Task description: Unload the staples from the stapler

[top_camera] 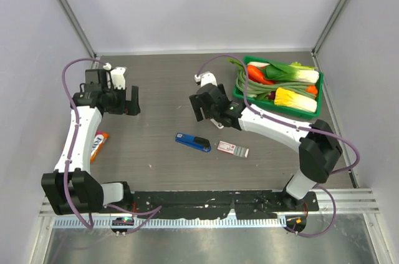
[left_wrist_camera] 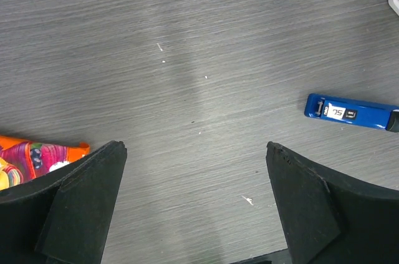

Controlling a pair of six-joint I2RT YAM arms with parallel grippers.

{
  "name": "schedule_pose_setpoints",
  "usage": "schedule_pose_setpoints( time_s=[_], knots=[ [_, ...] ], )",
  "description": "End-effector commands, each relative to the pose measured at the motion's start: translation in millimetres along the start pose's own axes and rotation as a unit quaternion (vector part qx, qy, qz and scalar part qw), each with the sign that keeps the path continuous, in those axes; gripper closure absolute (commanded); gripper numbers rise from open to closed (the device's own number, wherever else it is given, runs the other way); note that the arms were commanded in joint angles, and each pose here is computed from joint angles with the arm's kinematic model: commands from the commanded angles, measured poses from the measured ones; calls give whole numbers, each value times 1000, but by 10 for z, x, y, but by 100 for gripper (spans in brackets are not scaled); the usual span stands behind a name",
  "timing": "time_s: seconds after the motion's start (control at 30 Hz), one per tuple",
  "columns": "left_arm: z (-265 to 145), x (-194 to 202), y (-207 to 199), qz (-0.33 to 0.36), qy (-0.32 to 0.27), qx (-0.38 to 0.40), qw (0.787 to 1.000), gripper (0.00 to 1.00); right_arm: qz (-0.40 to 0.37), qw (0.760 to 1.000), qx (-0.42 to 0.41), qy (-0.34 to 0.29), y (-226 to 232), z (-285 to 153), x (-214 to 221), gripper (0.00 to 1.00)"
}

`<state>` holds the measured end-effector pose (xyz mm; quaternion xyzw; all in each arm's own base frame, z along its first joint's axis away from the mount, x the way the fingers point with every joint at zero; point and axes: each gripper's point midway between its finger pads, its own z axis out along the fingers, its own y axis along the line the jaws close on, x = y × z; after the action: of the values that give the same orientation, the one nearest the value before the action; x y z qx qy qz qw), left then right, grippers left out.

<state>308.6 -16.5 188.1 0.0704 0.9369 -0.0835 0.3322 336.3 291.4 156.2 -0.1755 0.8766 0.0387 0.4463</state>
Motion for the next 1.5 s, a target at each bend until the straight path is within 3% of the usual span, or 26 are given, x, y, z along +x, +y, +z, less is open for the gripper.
schedule_pose_setpoints(
  time_s=[0.0, 0.07, 0.13, 0.53, 1.0, 1.2, 1.47],
  knots=[
    [51, -36, 8, 4, -9, 11, 1000, 0, -38, 988, -146, -31, 426, -386, -151, 15],
    [88, -61, 38, -11, -10, 15, 1000, 0, -59, 974, -220, -16, 646, -524, -27, 18],
    [146, -56, 34, -22, -5, 28, 999, 0, -74, 967, -243, -5, 744, -580, 60, 20],
    [229, 24, -47, -35, 5, 60, 998, 0, -179, 955, -225, 74, 982, -485, 787, 26],
    [149, 70, -35, -42, -4, 51, 998, 0, -231, 951, -182, 98, 944, -72, 1077, 30],
    [114, 47, -72, -38, -2, 61, 997, 0, -230, 950, -182, 103, 958, -41, 1130, 47],
    [110, 73, -147, -37, 4, 84, 996, 1, -206, 956, -188, 91, 1086, 4, 958, 90]
  ],
)
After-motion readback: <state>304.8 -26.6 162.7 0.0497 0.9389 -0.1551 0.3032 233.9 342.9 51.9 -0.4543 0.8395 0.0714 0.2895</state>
